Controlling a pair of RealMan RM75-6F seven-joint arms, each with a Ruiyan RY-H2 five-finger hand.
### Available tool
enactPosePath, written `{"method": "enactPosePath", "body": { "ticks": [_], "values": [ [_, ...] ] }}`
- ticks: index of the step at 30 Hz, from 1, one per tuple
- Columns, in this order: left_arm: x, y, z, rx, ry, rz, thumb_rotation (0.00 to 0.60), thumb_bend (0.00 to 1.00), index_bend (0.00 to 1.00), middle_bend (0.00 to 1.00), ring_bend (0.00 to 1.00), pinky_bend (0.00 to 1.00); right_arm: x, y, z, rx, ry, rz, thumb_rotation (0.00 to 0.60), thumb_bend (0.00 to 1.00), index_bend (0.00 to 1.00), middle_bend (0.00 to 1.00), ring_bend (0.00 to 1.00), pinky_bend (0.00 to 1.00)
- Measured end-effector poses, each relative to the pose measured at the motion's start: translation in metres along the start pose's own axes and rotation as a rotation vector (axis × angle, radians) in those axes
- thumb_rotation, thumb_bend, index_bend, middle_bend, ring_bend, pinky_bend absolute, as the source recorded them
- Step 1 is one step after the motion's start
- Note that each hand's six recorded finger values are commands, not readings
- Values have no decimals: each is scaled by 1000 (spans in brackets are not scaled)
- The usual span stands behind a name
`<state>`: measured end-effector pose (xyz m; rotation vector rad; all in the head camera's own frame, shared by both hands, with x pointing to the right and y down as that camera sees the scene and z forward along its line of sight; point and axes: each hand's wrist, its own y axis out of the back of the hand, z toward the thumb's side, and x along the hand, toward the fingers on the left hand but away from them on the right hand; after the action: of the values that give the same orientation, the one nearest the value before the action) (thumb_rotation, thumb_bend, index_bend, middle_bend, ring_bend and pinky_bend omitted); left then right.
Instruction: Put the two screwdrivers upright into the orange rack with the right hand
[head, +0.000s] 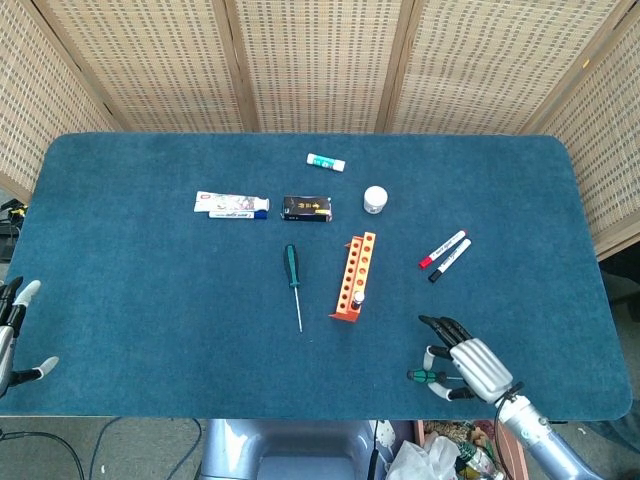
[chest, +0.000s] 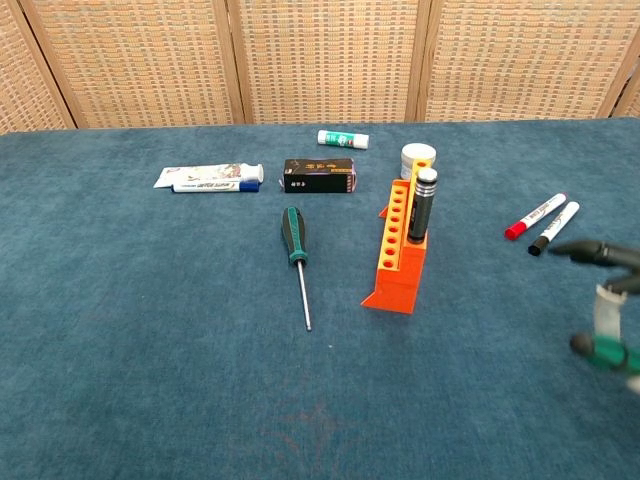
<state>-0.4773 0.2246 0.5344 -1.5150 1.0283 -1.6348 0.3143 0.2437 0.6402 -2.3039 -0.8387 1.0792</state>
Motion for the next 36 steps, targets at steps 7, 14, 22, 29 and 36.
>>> {"method": "enactPosePath", "body": {
  "ticks": [7, 14, 22, 29, 36],
  "values": [
    [1, 0, 0, -7, -3, -5, 600, 0, 0, 0, 0, 0, -21, 66, 13, -258, 42, -163, 600, 402, 665, 0, 0, 0],
    [1, 2, 1, -13, -7, -2, 600, 0, 0, 0, 0, 0, -51, 132, 22, -471, 98, -324, 600, 414, 673, 0, 0, 0],
    [1, 3, 4, -12, -16, 8, 600, 0, 0, 0, 0, 0, -96, 168, 37, -697, 161, -371, 600, 415, 680, 0, 0, 0],
    [2, 2, 6, -14, -14, 5, 600, 0, 0, 0, 0, 0, -135, 161, 53, -825, 193, -303, 600, 415, 684, 0, 0, 0],
    [5, 1, 6, -14, -2, -4, 600, 0, 0, 0, 0, 0, -164, 149, 61, -949, 216, -252, 600, 415, 702, 0, 0, 0]
  ]
}}
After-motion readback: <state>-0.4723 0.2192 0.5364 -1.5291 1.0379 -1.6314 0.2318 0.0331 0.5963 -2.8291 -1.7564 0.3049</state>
